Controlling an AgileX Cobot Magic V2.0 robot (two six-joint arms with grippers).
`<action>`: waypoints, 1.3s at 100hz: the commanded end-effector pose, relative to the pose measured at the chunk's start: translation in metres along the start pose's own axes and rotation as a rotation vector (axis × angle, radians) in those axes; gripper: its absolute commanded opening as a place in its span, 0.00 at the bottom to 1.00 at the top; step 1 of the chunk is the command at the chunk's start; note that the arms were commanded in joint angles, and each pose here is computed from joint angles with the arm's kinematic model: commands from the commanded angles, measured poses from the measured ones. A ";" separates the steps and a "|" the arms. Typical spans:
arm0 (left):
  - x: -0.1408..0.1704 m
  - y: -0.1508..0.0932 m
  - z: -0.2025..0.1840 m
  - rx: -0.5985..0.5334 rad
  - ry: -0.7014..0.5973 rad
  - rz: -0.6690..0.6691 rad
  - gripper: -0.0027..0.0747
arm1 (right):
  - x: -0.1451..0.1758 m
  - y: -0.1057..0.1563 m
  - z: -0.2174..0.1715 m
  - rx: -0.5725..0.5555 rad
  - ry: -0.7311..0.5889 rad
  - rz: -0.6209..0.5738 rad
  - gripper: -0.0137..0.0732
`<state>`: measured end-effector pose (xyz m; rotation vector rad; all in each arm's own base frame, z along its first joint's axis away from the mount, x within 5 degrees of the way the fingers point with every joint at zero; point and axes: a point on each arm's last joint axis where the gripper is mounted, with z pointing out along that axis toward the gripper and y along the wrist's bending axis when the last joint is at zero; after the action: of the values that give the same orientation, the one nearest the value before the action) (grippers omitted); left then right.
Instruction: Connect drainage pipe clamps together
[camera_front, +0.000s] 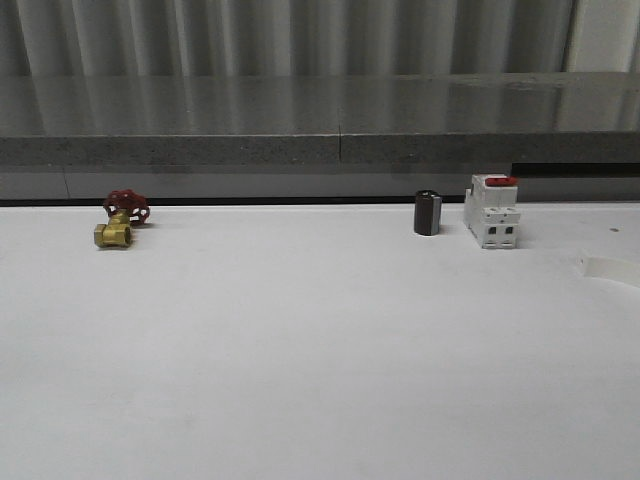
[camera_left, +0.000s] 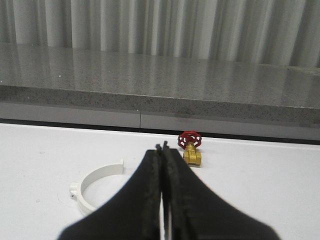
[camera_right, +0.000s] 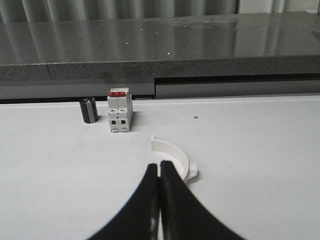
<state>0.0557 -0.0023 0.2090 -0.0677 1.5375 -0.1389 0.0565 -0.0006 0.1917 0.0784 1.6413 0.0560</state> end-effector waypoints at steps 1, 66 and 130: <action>0.003 0.000 -0.001 0.012 -0.078 0.000 0.01 | -0.014 0.001 -0.003 -0.005 -0.121 -0.005 0.02; -0.083 -0.011 0.000 0.005 -0.059 -0.037 0.01 | -0.014 0.001 -0.003 -0.005 -0.121 -0.005 0.02; -0.121 -0.012 0.081 -0.134 0.649 0.002 0.05 | -0.014 0.001 -0.003 -0.005 -0.121 -0.005 0.02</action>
<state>0.1241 -0.0018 0.3228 -0.1388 2.2408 -0.0561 0.0565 -0.0006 0.1917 0.0784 1.6413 0.0560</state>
